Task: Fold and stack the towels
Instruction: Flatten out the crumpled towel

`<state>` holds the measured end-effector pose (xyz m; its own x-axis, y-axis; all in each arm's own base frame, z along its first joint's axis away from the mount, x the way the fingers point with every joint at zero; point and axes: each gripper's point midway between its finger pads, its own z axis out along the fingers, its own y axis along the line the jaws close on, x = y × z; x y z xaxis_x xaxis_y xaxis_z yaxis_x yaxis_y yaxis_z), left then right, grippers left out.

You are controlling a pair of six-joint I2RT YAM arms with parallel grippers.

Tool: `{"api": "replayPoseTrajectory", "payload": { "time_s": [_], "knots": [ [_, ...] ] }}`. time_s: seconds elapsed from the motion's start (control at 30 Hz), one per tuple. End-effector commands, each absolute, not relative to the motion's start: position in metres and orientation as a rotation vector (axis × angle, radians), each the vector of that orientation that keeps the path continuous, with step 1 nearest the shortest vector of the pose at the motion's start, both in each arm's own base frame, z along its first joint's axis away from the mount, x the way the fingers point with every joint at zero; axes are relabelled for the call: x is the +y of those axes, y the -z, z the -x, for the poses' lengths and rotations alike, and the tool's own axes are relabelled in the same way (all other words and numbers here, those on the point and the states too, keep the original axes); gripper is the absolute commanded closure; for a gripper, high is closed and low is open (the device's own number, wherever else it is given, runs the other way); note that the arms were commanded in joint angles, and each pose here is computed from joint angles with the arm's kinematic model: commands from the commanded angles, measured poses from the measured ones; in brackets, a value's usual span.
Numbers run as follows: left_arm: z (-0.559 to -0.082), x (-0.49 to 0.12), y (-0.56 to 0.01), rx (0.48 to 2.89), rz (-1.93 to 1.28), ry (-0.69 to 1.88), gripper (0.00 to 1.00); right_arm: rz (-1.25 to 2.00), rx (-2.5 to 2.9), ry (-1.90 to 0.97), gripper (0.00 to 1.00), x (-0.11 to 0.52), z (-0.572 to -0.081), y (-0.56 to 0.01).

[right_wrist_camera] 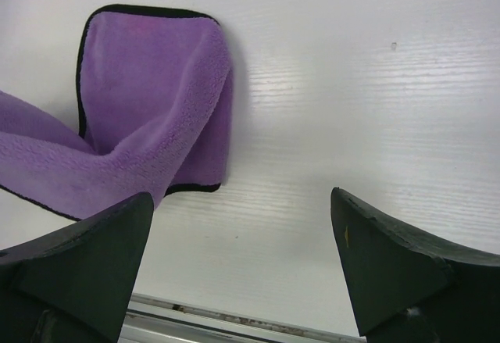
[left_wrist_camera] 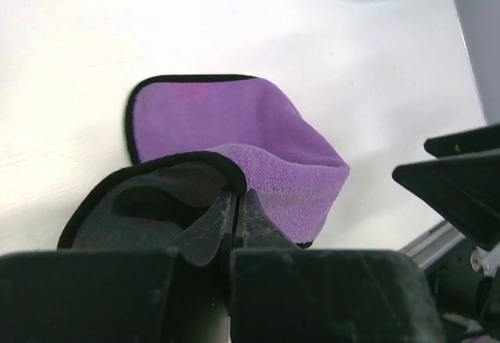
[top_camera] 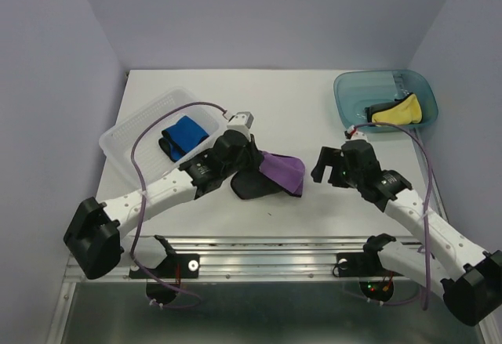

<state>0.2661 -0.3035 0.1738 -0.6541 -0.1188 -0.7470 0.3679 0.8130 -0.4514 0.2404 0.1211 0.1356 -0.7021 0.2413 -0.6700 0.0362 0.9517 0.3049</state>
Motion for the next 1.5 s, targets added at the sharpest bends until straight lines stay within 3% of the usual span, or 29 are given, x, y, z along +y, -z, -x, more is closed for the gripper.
{"api": "replayPoseTrajectory", "payload": {
  "time_s": [0.0,0.1,0.27,0.57,0.77,0.97,1.0,1.07,1.1,1.17,1.33,1.47],
  "knots": [
    [-0.269,-0.251,-0.147,2.229,0.089,0.537,1.00,-0.098,2.285,-0.487,0.00,0.148,-0.251,-0.141],
    [-0.261,-0.208,-0.131,2.258,0.237,0.350,1.00,-0.052,2.284,-0.552,0.00,0.162,-0.257,-0.142],
    [-0.253,-0.179,-0.121,2.258,0.345,0.288,1.00,-0.007,2.388,-0.561,0.00,0.176,-0.263,-0.114],
    [-0.247,-0.183,-0.116,2.263,0.352,0.388,1.00,-0.005,2.485,-0.556,0.00,0.188,-0.272,-0.073],
    [-0.245,-0.187,-0.110,2.275,0.346,0.416,1.00,0.029,2.509,-0.567,0.11,0.208,-0.278,-0.061],
    [-0.244,-0.191,-0.114,2.263,0.341,0.457,1.00,-0.027,2.561,-0.497,0.45,0.209,-0.280,-0.040],
    [-0.244,-0.193,-0.116,2.256,0.336,0.474,1.00,-0.046,2.560,-0.501,0.57,0.210,-0.280,-0.039],
    [-0.245,-0.194,-0.117,2.254,0.329,0.481,1.00,-0.060,2.551,-0.518,0.69,0.213,-0.281,-0.041],
    [-0.246,-0.195,-0.119,2.250,0.322,0.482,1.00,-0.062,2.528,-0.534,0.85,0.214,-0.284,-0.047],
    [-0.250,-0.197,-0.120,2.248,0.318,0.477,1.00,-0.069,2.496,-0.555,0.99,0.217,-0.287,-0.056],
    [-0.280,-0.203,-0.147,2.180,0.311,0.508,1.00,-0.111,2.398,-0.422,0.99,0.205,-0.318,-0.096],
    [-0.334,-0.210,-0.214,2.039,0.265,0.547,1.00,-0.137,2.306,-0.316,0.99,0.193,-0.356,-0.144]
  ]
}}
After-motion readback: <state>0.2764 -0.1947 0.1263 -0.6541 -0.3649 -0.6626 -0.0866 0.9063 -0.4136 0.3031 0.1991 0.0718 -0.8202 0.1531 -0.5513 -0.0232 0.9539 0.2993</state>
